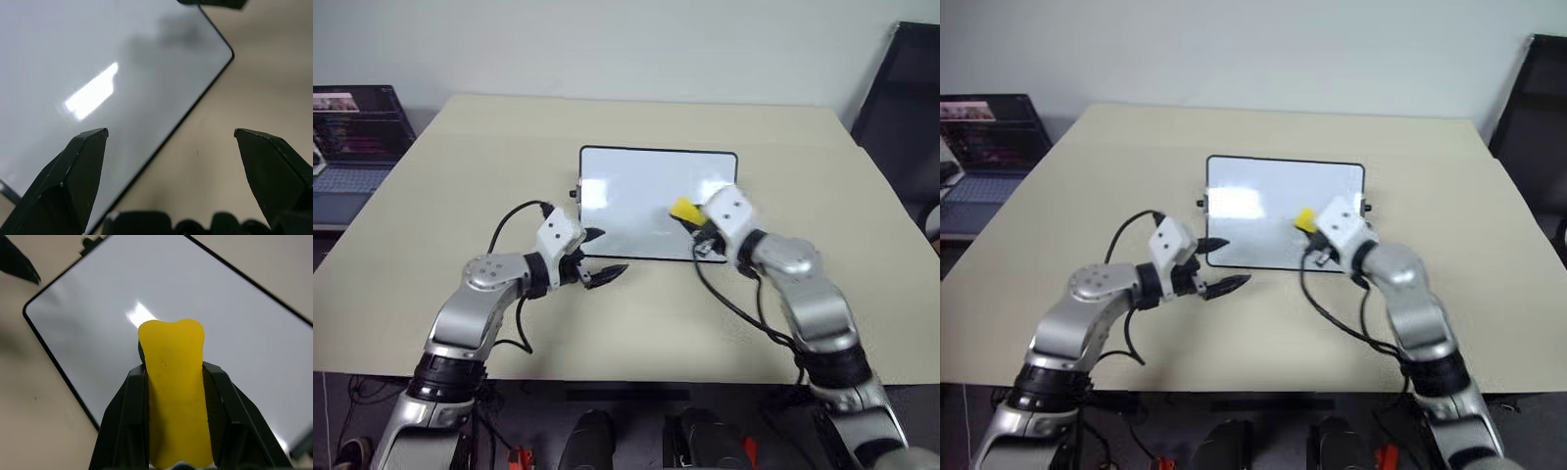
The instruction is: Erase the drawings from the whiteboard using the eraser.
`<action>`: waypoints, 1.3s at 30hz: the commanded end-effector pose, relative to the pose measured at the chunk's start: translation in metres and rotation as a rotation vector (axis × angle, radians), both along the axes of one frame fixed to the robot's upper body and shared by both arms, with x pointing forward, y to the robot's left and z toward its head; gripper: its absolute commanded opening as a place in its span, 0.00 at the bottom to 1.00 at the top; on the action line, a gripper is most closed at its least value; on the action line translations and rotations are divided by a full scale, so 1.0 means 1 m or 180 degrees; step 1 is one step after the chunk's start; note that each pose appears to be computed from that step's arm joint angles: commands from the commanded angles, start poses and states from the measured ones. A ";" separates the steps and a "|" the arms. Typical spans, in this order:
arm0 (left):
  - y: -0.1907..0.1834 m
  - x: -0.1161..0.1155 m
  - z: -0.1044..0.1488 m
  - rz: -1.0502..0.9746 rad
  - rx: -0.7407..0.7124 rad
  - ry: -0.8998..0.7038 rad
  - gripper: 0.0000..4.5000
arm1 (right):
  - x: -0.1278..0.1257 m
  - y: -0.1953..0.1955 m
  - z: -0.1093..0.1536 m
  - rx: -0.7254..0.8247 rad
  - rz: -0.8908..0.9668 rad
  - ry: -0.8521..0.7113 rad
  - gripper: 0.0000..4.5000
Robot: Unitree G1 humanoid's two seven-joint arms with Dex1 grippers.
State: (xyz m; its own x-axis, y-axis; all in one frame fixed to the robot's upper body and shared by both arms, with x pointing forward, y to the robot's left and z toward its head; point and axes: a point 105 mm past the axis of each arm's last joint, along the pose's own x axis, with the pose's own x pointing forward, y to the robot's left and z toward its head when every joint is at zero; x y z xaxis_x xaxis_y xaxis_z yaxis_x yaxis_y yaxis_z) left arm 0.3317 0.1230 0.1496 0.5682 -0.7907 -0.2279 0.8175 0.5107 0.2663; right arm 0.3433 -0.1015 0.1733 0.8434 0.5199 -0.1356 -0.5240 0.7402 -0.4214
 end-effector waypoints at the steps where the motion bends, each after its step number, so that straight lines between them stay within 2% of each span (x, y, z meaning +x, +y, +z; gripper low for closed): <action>1: -0.030 -0.005 0.014 -0.0452 -0.0056 -0.0186 1.00 | -0.019 -0.032 0.001 0.0291 -0.0509 0.0026 0.24; 5: -0.064 -0.009 0.016 -0.0959 -0.0065 -0.0224 1.00 | -0.034 -0.066 -0.033 0.0320 -0.1252 0.0391 0.24; 8: -0.082 -0.013 0.012 -0.1298 -0.0016 -0.0216 1.00 | -0.034 -0.068 -0.046 0.0388 -0.1433 0.0543 0.24; 12: -0.094 -0.017 0.008 -0.1627 0.0075 -0.0222 1.00 | -0.025 -0.074 -0.053 0.0472 -0.1672 0.0590 0.24; 15: -0.107 -0.017 0.009 -0.1792 0.0049 -0.0236 1.00 | -0.013 -0.081 -0.061 0.0751 -0.1920 0.0704 0.24; 23: -0.123 -0.018 0.010 -0.1884 -0.0002 -0.0296 1.00 | -0.001 -0.097 -0.068 0.0983 -0.2204 0.0729 0.24; 33: -0.117 -0.009 0.008 -0.1637 -0.0026 -0.0324 1.00 | 0.003 -0.103 -0.063 0.1138 -0.2259 0.0604 0.99; 37: -0.110 0.009 0.013 -0.1150 -0.0162 -0.0400 1.00 | 0.003 -0.103 -0.049 0.1298 -0.2233 0.0365 0.99; 39: -0.098 0.016 0.021 -0.0837 -0.0376 -0.0369 1.00 | -0.004 -0.092 -0.040 0.1366 -0.2006 0.0255 0.99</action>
